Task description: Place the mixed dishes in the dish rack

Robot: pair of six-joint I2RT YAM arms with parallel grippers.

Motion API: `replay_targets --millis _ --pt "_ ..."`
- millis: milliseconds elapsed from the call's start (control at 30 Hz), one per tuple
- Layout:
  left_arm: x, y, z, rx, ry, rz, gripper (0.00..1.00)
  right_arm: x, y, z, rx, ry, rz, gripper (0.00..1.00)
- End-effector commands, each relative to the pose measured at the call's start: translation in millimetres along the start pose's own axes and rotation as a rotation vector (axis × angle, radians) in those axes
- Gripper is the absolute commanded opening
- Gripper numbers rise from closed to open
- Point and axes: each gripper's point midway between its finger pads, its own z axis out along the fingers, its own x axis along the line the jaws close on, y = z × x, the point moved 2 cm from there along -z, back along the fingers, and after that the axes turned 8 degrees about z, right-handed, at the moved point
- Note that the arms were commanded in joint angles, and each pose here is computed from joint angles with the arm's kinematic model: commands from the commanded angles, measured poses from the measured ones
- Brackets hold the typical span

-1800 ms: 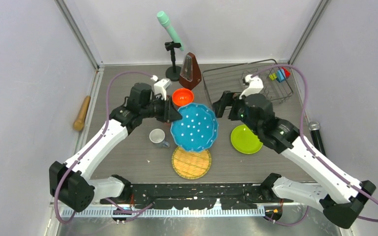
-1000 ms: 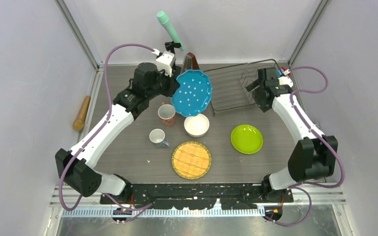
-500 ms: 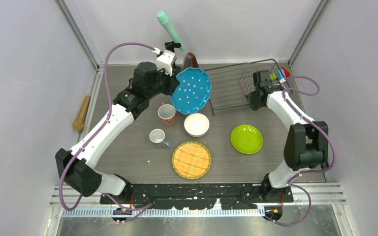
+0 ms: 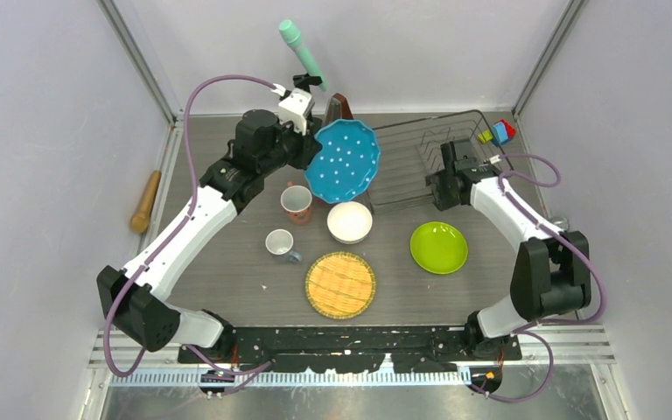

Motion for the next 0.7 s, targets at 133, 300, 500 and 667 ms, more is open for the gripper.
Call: replay_targets --millis 133,300,500,667 --pt "-9 94 -35 -0.337 -0.059 0.009 0.00 21 13 -57 -0.065 0.154 -0.107 0.99" --pt "-16 97 -32 -0.387 -0.103 0.032 0.00 22 49 -99 -0.210 0.104 -0.282 1.00" --pt "-34 99 -17 -0.422 -0.188 0.120 0.00 39 46 -148 -0.126 0.168 -0.215 1.00" --pt "-57 104 -5 -0.530 -0.214 0.445 0.00 73 25 -196 0.073 0.305 -0.065 1.00"
